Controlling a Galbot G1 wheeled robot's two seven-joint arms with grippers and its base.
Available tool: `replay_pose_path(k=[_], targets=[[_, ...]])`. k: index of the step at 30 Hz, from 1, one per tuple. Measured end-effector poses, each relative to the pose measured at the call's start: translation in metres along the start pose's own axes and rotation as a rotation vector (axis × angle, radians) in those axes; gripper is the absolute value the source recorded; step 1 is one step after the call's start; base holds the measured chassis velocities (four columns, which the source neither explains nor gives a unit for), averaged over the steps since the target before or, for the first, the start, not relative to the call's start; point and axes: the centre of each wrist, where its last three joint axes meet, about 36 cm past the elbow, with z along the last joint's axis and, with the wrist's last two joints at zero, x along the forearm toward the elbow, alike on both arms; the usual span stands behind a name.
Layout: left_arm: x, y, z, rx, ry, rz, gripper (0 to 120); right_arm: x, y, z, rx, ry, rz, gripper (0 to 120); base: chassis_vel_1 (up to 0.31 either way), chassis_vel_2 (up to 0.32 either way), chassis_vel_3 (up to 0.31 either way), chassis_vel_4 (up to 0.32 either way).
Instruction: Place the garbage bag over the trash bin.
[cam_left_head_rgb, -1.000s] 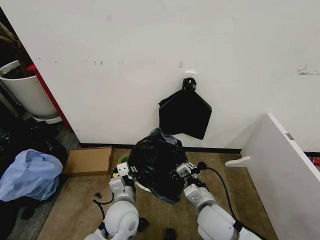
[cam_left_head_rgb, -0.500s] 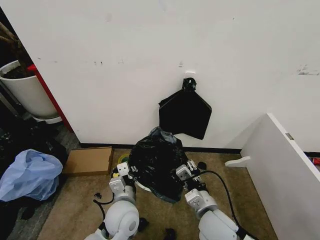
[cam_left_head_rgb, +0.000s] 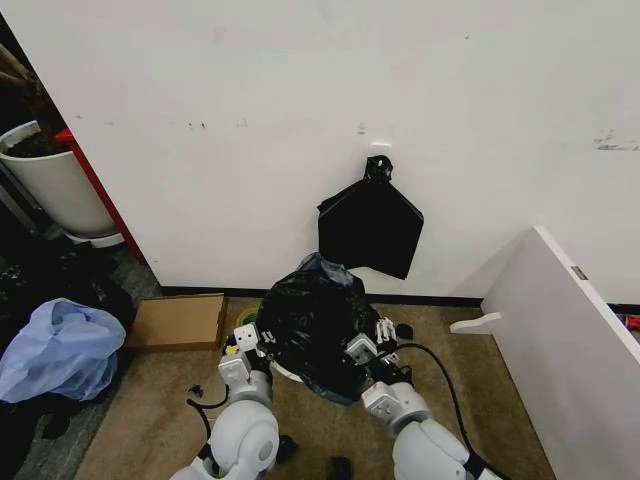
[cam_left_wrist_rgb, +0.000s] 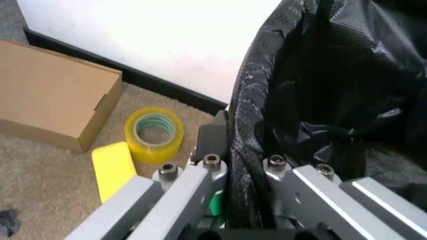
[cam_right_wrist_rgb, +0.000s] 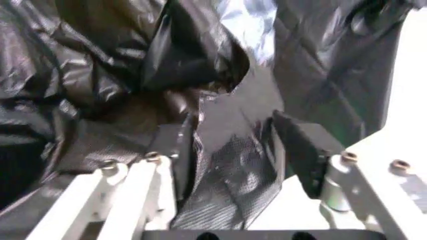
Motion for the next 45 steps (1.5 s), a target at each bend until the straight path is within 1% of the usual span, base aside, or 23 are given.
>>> replay_pose_path(k=[1, 3, 5, 8, 9, 10, 11, 12, 17, 19, 20, 23, 24, 25, 27, 30, 32, 33, 36, 40, 45], targets=[[0.000, 0.000, 0.000, 0.000, 0.000, 0.000, 1, 0.000, 0.000, 0.000, 0.000, 0.000, 0.000, 41, 0.000, 0.000, 0.000, 0.000], [0.000, 0.000, 0.001, -0.001, 0.002, 0.000, 1, -0.001, 0.000, 0.001, 0.017, -0.010, 0.011, 32, 0.000, 0.000, 0.000, 0.000], [0.001, 0.000, 0.002, -0.002, 0.005, 0.000, 1, -0.002, 0.000, 0.003, 0.027, -0.007, 0.017, 25, 0.000, 0.000, 0.000, 0.000], [0.001, 0.000, 0.002, -0.003, 0.006, 0.001, 1, -0.003, -0.002, 0.006, 0.038, 0.004, 0.034, 12, 0.000, 0.000, 0.000, 0.000], [0.001, 0.000, 0.002, -0.003, 0.006, 0.001, 1, -0.003, -0.002, 0.006, 0.038, 0.004, 0.034, 12, 0.000, 0.000, 0.000, 0.000], [0.001, 0.000, 0.002, -0.003, 0.006, 0.002, 1, -0.004, -0.003, 0.007, 0.042, 0.011, 0.042, 7, 0.000, 0.000, 0.000, 0.000], [0.002, 0.000, 0.001, -0.003, 0.005, 0.003, 1, -0.005, -0.004, 0.007, 0.044, 0.015, 0.050, 5, 0.000, 0.000, 0.000, 0.000], [0.002, 0.000, 0.001, -0.002, 0.004, 0.003, 1, -0.006, -0.005, 0.007, 0.045, 0.019, 0.059, 0, 0.000, 0.000, 0.000, 0.000], [0.002, 0.002, 0.002, 0.002, 0.000, 0.007, 1, -0.009, -0.011, 0.009, 0.017, 0.028, 0.084, 0, 0.000, 0.000, 0.000, 0.000], [0.002, 0.003, 0.002, 0.007, -0.007, 0.013, 1, -0.010, -0.013, 0.010, -0.018, 0.037, 0.088, 0, 0.000, 0.000, 0.000, 0.000], [0.002, 0.005, 0.002, 0.019, -0.019, 0.025, 1, -0.011, -0.015, 0.012, -0.066, 0.052, 0.091, 0, 0.000, 0.000, 0.000, 0.000], [0.002, 0.008, 0.000, 0.059, -0.037, 0.051, 1, -0.014, -0.021, 0.016, -0.142, 0.087, 0.098, 0, 0.000, 0.000, 0.000, 0.000], [0.001, 0.009, -0.002, 0.084, -0.043, 0.069, 1, -0.017, -0.025, 0.020, -0.187, 0.104, 0.098, 0, 0.000, 0.000, 0.000, 0.000], [0.001, 0.009, -0.002, 0.084, -0.043, 0.069, 1, -0.017, -0.025, 0.020, -0.187, 0.104, 0.098, 0, 0.000, 0.000, 0.000, 0.000], [0.000, 0.012, -0.005, 0.135, -0.064, 0.120, 1, -0.023, -0.030, 0.031, -0.260, 0.118, 0.099, 0, 0.000, 0.000, 0.000, 0.000], [0.000, 0.016, -0.007, 0.174, -0.082, 0.176, 1, -0.029, -0.037, 0.045, -0.316, 0.097, 0.101, 0, 0.000, 0.000, 0.000, 0.000], [0.001, 0.019, -0.009, 0.211, -0.076, 0.214, 1, -0.031, -0.041, 0.054, -0.367, 0.068, 0.088, 0, 0.000, 0.000, 0.000, 0.000], [0.001, 0.019, -0.009, 0.211, -0.076, 0.214, 1, -0.031, -0.041, 0.054, -0.367, 0.068, 0.088, 0, 0.000, 0.000, 0.000, 0.000], [0.000, 0.021, -0.011, 0.271, -0.057, 0.249, 1, -0.031, -0.043, 0.062, -0.460, 0.027, 0.070, 0, 0.000, 0.000, 0.000, 0.000], [-0.003, 0.021, -0.016, 0.343, -0.027, 0.250, 1, -0.029, -0.040, 0.069, -0.510, -0.007, 0.062, 0, 0.000, 0.000, 0.000, 0.000], [-0.007, 0.020, -0.020, 0.378, -0.012, 0.221, 1, -0.023, -0.034, 0.072, -0.517, -0.008, 0.044, 0, 0.000, 0.000, 0.000, 0.000]])
